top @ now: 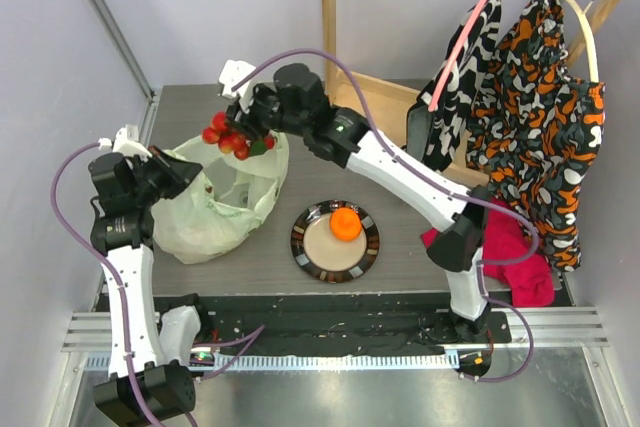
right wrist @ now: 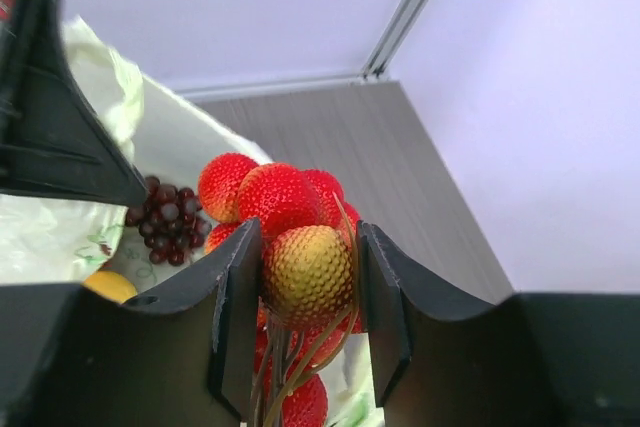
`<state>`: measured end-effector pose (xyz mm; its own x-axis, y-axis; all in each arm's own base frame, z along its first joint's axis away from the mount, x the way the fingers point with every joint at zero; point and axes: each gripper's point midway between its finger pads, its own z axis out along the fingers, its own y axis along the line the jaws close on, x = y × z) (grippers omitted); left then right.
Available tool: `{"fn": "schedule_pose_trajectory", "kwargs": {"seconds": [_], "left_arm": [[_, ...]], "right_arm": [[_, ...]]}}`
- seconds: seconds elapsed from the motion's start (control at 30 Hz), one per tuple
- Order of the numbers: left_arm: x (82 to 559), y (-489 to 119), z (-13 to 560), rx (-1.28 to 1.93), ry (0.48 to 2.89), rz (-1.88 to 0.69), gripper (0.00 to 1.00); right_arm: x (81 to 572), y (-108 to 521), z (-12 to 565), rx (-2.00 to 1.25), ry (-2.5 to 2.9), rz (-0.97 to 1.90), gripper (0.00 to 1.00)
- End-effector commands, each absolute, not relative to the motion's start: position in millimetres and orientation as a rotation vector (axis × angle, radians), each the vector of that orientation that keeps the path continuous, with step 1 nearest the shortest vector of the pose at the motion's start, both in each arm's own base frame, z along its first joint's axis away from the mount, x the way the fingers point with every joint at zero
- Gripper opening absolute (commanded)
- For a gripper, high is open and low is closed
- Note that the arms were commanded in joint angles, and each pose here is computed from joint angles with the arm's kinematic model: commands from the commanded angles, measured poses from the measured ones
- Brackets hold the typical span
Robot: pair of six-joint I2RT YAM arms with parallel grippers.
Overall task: Take the fake fruits out of the plastic bag
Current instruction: Adjust the plastic bag at the center of the board, then place the fake fruit on the plate.
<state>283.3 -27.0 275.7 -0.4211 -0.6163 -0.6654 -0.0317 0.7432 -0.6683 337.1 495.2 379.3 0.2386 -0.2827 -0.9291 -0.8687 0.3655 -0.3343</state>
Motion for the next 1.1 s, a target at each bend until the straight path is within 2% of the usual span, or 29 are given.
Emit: {"fn": "schedule_pose_trajectory", "kwargs": {"seconds": [0.0, 0.07, 0.17, 0.4, 0.8, 1.07], "left_arm": [[282.8, -28.4, 273.4, -0.485, 1.911, -0.725, 0.00], [287.2, -26.9, 274.8, -0.491, 1.903, -0.726, 0.00], [293.7, -23.4, 279.8, -0.481, 1.893, -0.714, 0.00], [303.4, -18.9, 282.2, -0.484, 1.881, -0.701, 0.00], [305.1, -18.3, 277.0, -0.496, 1.901, -0.703, 0.00], [306.5, -18.1, 272.1, -0.501, 1.920, -0.706, 0.00]], "right_arm": [[288.7, 443.7, 502.1, -1.044, 1.106, 0.652, 0.01], [269.8, 425.3, 515.2, -1.048, 1.098, 0.683, 0.01], [243.0, 405.9, 499.4, -1.118, 1.175, 0.744, 0.01], [199.2, 351.1, 373.3, -1.349, 1.441, 0.720, 0.01], [185.8, 315.0, 226.0, -1.502, 1.663, 0.635, 0.01], [179.9, 298.2, 169.7, -1.693, 1.626, 0.586, 0.01]]}}
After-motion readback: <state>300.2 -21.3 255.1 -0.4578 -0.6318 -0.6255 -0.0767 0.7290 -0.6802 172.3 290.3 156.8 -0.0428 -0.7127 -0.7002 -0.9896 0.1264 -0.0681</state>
